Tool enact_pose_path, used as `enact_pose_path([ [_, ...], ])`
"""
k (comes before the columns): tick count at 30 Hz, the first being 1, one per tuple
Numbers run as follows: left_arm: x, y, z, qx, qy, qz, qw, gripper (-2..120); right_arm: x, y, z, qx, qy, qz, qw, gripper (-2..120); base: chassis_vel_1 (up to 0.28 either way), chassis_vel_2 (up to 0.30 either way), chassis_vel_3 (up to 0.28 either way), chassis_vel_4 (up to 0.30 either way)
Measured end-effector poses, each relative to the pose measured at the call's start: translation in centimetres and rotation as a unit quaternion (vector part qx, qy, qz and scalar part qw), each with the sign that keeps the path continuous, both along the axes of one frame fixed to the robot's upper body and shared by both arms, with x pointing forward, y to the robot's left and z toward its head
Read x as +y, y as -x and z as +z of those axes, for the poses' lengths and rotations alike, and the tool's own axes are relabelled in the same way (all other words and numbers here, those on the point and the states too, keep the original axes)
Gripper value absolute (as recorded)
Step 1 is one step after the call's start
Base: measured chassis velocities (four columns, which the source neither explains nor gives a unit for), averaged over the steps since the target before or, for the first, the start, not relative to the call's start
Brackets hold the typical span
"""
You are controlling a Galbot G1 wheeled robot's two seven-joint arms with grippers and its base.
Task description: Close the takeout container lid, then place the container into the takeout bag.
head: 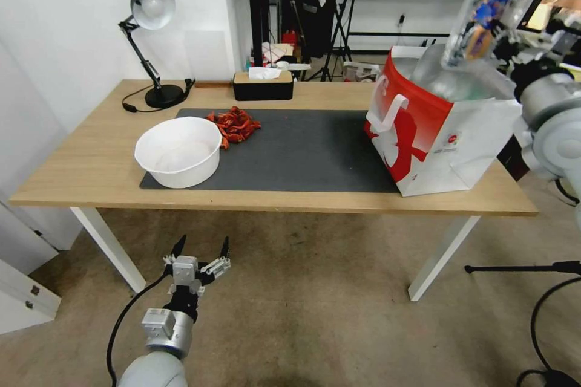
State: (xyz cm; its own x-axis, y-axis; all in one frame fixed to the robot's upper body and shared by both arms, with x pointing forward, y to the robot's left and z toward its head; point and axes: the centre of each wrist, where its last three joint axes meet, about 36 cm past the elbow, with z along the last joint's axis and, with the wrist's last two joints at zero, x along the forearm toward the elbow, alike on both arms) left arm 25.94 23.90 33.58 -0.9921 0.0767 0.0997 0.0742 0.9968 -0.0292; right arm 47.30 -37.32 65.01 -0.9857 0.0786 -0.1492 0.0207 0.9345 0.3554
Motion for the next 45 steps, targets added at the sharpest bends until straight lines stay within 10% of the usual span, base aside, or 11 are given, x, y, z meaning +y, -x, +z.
enact_pose_path([
  [20, 0.3, -0.3, 0.8, -0.009, -0.006, -0.004, 0.9999, 100, 0.2, 0.7, -2.5, 0.059, -0.031, 0.014, 0.998, 61, 0.0, 0.0, 0.0, 0.0],
  [33, 0.7, -0.6, 0.6, -0.03, 0.005, -0.016, 0.9994, 100, 3.3, 5.0, -3.9, -0.061, 0.064, 0.087, 0.992, 105, 0.0, 0.0, 0.0, 0.0],
  [45, 1.8, -0.6, 0.1, -0.062, -0.002, -0.032, 0.9976, 100, 5.5, 11.7, -9.8, -0.07, 0.092, 0.148, 0.982, 114, 0.0, 0.0, 0.0, 0.0],
])
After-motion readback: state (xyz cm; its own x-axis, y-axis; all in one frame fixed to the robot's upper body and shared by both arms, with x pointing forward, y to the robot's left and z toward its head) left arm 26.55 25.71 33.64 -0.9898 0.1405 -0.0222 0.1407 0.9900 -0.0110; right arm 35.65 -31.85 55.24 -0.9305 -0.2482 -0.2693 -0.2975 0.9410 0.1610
